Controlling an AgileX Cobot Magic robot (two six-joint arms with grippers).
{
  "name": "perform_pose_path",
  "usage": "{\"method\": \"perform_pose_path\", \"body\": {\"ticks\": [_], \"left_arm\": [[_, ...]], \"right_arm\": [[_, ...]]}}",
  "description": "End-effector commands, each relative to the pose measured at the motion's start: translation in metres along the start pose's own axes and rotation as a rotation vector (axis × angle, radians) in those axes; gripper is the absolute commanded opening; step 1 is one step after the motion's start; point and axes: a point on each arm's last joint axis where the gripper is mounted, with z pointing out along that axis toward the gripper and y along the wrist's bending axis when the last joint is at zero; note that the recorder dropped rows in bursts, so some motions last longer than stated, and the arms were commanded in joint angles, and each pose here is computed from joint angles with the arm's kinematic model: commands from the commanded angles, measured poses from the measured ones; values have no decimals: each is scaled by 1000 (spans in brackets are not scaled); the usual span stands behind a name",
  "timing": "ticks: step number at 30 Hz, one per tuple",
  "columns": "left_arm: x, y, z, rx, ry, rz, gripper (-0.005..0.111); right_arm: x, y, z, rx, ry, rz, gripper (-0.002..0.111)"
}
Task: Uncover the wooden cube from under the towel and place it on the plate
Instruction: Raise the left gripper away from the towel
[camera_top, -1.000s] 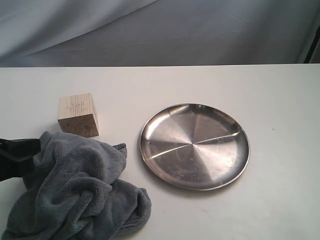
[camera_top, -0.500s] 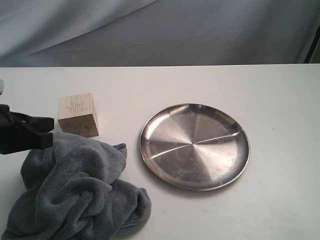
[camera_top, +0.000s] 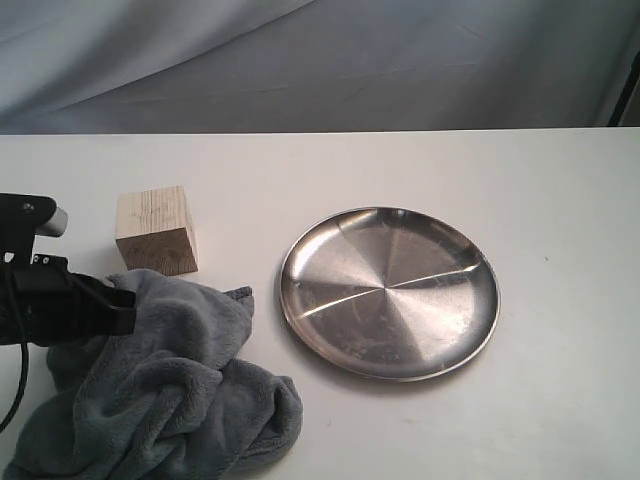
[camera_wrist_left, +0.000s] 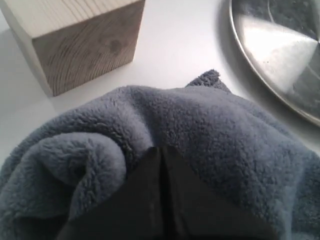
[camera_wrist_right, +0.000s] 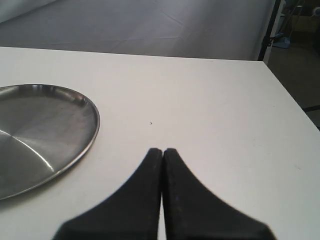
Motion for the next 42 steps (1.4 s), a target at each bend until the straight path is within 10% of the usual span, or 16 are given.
{"method": "perform_pose_path", "body": {"ticks": [1,13,32,42], "left_arm": [[17,-2,1,6,49,-25,0],[46,-8,-4,32,115,-71,0],[-8,-37,-96,-46,-371,130,1],[-77,-38,-119,-102,-531,209,4]], "right_arm": [[0,0,0,-2,-9,-2,0],[0,0,0,-2,-9,-2,0],[0,0,0,-2,-9,-2,0],[0,0,0,-2,-9,-2,0]]}}
